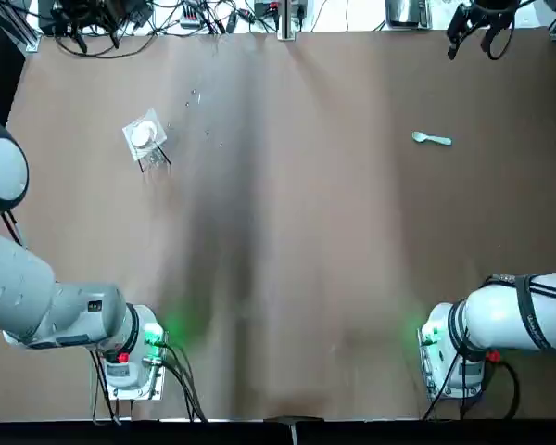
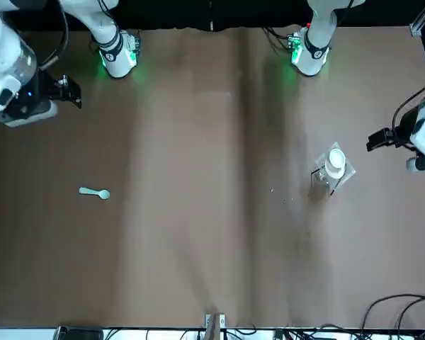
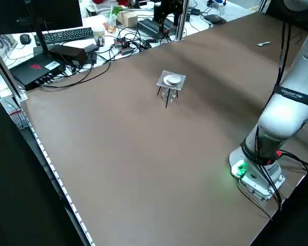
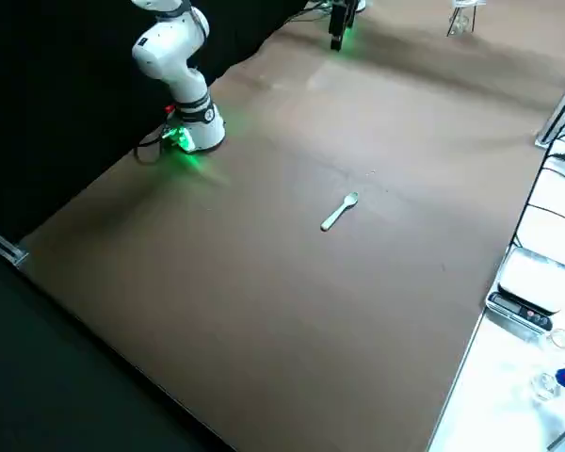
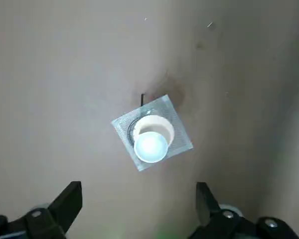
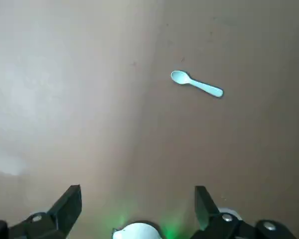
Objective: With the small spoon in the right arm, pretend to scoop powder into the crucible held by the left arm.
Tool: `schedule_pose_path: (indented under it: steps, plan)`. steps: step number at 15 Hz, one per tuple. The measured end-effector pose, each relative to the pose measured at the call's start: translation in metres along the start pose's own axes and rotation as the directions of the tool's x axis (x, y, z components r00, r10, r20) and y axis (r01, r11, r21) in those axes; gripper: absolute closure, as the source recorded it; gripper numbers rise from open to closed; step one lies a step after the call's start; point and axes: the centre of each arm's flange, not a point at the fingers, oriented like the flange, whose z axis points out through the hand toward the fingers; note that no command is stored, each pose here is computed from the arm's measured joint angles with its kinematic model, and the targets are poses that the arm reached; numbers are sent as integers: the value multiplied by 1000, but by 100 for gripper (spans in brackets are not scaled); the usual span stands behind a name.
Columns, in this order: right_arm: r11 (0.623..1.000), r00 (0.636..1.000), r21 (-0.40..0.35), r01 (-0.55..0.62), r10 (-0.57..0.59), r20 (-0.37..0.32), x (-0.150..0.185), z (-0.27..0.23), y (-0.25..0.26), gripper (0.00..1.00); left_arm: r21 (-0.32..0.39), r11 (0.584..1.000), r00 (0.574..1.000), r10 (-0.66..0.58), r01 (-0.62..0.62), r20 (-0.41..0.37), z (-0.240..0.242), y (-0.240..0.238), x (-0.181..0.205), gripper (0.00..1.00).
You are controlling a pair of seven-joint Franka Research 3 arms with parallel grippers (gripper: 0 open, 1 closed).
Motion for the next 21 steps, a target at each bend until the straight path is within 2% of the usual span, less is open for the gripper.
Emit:
schedule_pose_path:
  steps: [2,5,8,10,13,17,19,20,21]
  plan:
    - [997,997,4,77,-77,19,12,28,2,0,-21,1000,999,1,0,41,21,-14,7,0]
    - [980,978,22,197,-198,61,33,80,5,0,-164,986,994,10,8,106,55,-44,13,0]
    - [934,929,57,352,-356,96,53,129,10,0,-225,974,986,12,25,165,90,-62,15,0]
    - [885,879,87,457,-465,110,65,160,17,0,-232,972,978,23,27,206,113,-62,16,0]
    - [820,811,142,554,-570,129,74,202,35,0,-246,969,958,41,32,284,158,-69,19,1]
    - [711,709,140,689,-701,75,75,256,51,0,-259,964,934,42,55,354,202,-80,24,2]
    - [633,634,131,763,-772,43,69,276,64,0,-261,963,928,41,62,369,212,-82,25,2]
    - [553,556,111,826,-831,9,64,290,87,2,-262,963,922,42,66,386,222,-81,26,7]
    - [526,529,96,845,-849,-5,64,297,100,4,-263,962,919,43,68,393,227,-81,26,11]
